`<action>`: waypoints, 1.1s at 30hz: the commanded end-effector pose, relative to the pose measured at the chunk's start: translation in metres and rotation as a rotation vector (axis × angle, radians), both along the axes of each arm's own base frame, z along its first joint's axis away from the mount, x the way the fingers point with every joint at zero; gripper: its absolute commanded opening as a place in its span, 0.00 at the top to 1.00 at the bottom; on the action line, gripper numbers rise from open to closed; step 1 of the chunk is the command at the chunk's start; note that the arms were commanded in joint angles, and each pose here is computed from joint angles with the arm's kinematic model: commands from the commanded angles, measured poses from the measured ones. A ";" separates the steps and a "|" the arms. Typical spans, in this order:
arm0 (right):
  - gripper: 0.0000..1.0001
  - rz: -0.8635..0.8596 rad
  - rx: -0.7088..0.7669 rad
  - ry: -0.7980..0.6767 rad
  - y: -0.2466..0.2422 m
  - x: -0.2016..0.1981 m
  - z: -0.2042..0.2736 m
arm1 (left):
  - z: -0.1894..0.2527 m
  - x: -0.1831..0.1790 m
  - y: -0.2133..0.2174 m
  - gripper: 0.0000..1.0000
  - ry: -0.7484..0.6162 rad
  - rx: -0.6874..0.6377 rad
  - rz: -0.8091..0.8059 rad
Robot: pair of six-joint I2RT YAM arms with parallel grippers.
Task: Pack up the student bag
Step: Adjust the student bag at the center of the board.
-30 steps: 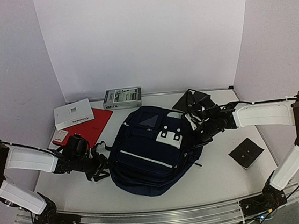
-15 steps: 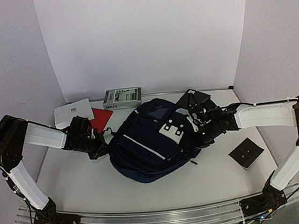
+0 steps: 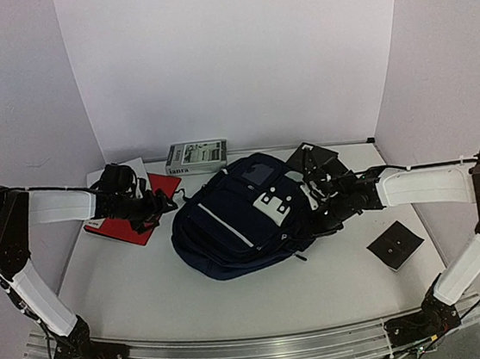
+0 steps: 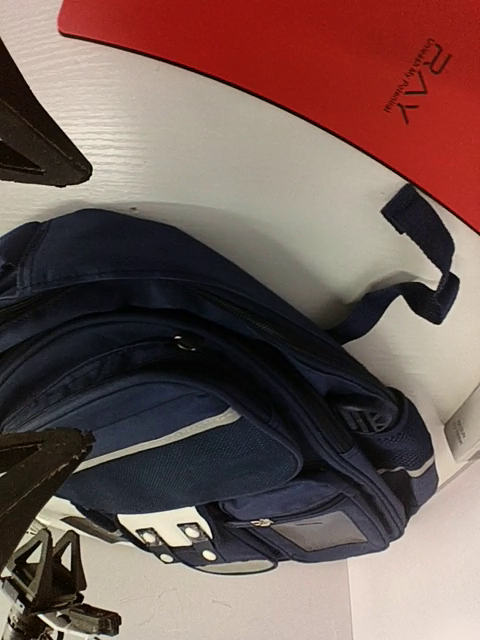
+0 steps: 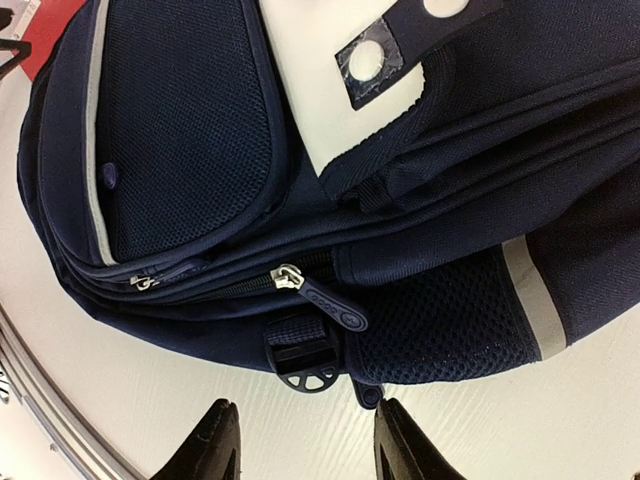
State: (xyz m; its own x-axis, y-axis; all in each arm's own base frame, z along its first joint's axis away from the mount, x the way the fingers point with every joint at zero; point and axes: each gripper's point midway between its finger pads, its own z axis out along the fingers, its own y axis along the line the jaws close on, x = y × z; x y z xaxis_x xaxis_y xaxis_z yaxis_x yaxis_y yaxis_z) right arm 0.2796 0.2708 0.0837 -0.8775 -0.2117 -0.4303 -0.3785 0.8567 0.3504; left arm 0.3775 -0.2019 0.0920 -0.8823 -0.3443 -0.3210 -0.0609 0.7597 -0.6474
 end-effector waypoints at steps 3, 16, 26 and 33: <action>0.53 -0.008 -0.019 -0.020 0.008 0.021 -0.010 | -0.010 -0.044 -0.024 0.08 0.110 -0.096 -0.085; 0.49 -0.002 -0.048 -0.011 0.010 0.035 -0.029 | -0.042 -0.068 -0.042 0.08 0.223 -0.102 -0.116; 0.71 0.061 0.012 0.016 0.025 0.029 -0.031 | -0.058 -0.075 -0.054 0.51 0.250 -0.115 -0.127; 0.97 0.064 0.037 0.008 0.027 0.028 -0.023 | -0.066 -0.078 -0.057 0.81 0.265 -0.108 -0.125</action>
State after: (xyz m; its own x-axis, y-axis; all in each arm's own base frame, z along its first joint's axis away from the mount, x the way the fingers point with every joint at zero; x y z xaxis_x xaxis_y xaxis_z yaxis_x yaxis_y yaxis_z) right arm 0.2959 0.2866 0.0424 -0.8881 -0.2660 -0.3749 -0.4042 0.8403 0.3612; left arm 0.3005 -0.2496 0.0268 -0.9635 -0.2660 -0.0314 -0.1740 0.7104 -0.6819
